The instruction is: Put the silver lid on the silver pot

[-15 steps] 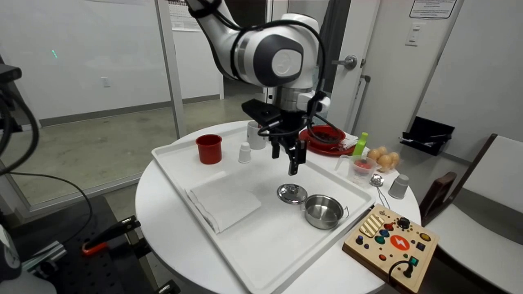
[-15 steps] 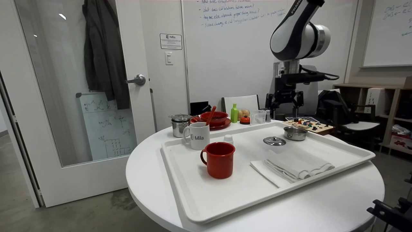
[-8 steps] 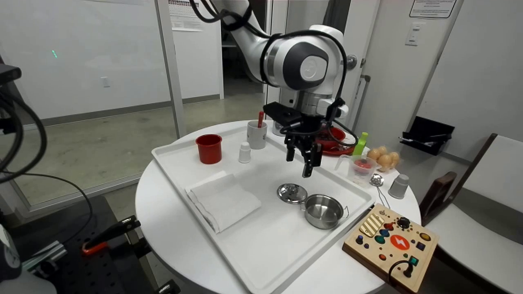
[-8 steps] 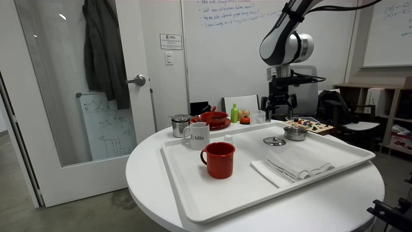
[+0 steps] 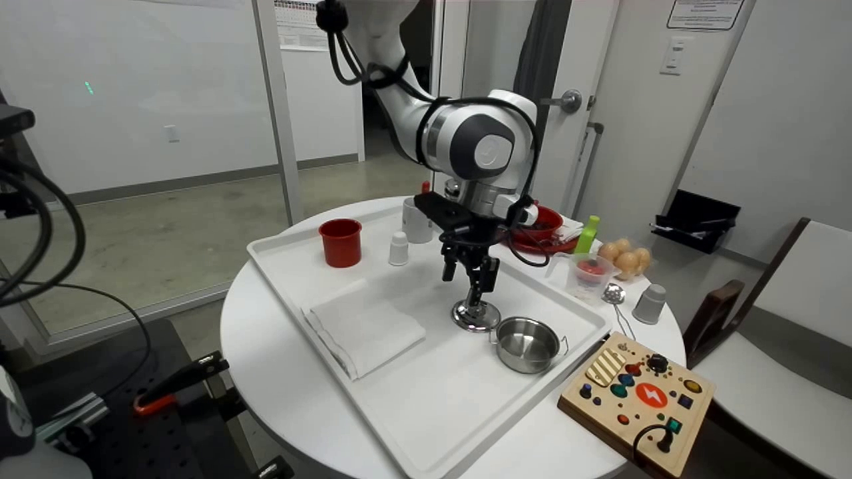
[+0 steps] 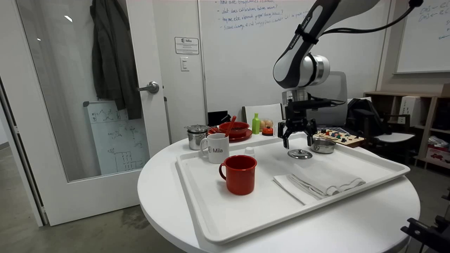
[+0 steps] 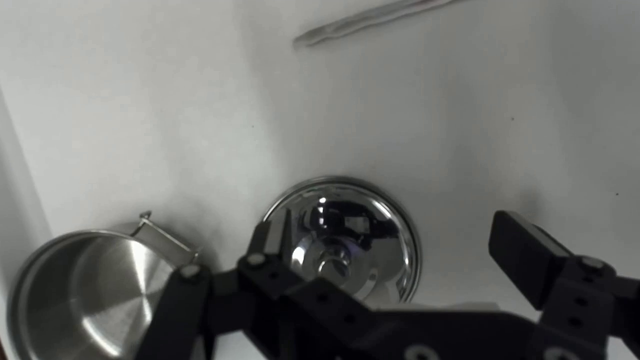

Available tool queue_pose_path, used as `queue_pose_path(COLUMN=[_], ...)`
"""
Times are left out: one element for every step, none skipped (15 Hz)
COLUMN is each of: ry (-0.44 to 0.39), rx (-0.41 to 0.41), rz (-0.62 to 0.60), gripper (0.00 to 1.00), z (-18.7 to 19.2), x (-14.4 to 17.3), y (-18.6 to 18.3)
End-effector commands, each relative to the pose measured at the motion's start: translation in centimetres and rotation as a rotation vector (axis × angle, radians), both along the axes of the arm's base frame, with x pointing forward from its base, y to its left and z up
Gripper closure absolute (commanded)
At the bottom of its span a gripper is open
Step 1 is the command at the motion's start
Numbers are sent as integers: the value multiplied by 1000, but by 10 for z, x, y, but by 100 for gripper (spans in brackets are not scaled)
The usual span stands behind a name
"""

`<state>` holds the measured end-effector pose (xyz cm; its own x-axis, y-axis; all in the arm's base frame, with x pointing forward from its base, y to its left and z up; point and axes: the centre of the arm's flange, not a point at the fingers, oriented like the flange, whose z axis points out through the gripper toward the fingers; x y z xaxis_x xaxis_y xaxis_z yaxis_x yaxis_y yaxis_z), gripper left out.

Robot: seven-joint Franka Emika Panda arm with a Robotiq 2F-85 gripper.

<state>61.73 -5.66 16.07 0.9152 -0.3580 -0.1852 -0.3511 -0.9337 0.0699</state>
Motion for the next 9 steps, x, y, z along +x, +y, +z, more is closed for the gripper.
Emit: queue_pose_path(ry=[-22,-33,-47,-65,-81,-95,-112,-128,-138], rx=[-8,-2,-7,-6,-3,-3,-14,-31,-30], rz=[-3,4,10,21,30,41,54,64,70], gripper=[0,0,0,0,0,0,0,0,0], z=[1,4,7,9,10,9,8,6,4], x=[8,5,1,-4,-7,-10,-12,-13,-15], y=[-4,-6,-8,-8,-8,-7,-6,-7,-7])
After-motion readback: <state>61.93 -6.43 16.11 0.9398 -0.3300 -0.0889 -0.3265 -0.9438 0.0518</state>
